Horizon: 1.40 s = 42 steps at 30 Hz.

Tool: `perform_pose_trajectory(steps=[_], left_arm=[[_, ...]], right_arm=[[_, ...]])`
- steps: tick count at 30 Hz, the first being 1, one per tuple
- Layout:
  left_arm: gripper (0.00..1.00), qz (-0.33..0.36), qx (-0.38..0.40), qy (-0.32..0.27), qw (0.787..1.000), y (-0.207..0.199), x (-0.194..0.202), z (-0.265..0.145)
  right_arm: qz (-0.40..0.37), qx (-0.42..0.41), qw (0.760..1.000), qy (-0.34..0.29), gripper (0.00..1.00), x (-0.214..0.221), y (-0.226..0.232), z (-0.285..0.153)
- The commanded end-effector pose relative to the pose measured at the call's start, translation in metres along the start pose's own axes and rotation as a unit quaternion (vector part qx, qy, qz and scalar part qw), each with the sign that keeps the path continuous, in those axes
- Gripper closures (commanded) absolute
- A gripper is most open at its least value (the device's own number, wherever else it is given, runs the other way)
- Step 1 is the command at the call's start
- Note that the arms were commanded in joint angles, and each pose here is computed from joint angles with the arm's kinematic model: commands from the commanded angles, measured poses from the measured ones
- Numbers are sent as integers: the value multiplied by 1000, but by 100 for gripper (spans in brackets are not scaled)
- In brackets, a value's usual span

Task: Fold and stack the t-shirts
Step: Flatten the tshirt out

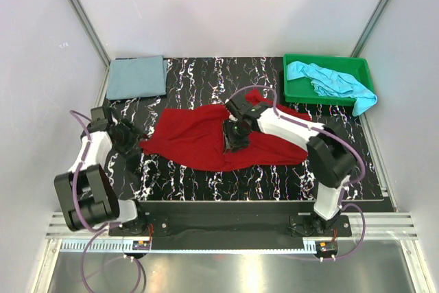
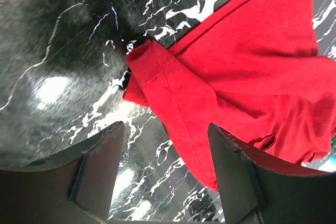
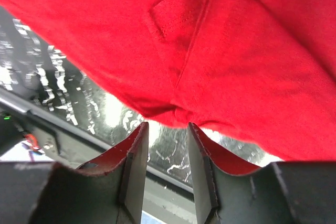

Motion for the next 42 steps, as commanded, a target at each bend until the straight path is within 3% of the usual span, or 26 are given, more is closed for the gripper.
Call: perform_pose_trajectory(steps=[1,5,11,16,19,20,23,35,42], left_arm=[[31,13,43,23,999,-19,-5,5],[32,7,41,16,999,-19,-12,6],[32,-4,53,28,998,-22,-8,9],[32,-3,55,29,998,-18,-3,8],[32,2,58,28,998,-17,-2,7],[32,3,57,29,998,-16,-2,7],[32,1,56,37,998,-14,2,9],[32,10,56,39,998,-10,4,10],[32,16,61,36,997,-13,2,9]], right_arm=[[-18,5,1000,-11,57,-19,8,6],[-45,21,998,39,55,-4,13,29],[-87,87,991,47,58,-6,-4,39],[-111,87,988,68,58,5,2,47],[-121,90,986,74,62,11,7,50],[-119,91,986,79,69,13,6,52],[-114,97,985,89,71,20,2,57],[-118,126,980,96,67,32,-6,56],[-126,141,979,81,81,26,-9,49]])
Point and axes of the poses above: each gripper's point midway between its finger pads, its own z axis out along the fingers, its own y axis along the line the jaws close on, x = y × z, the point moved 2 cm from there along -z, back along the fingers, and after that the axes turned 15 degrees about -z, right-handed, at the moved point
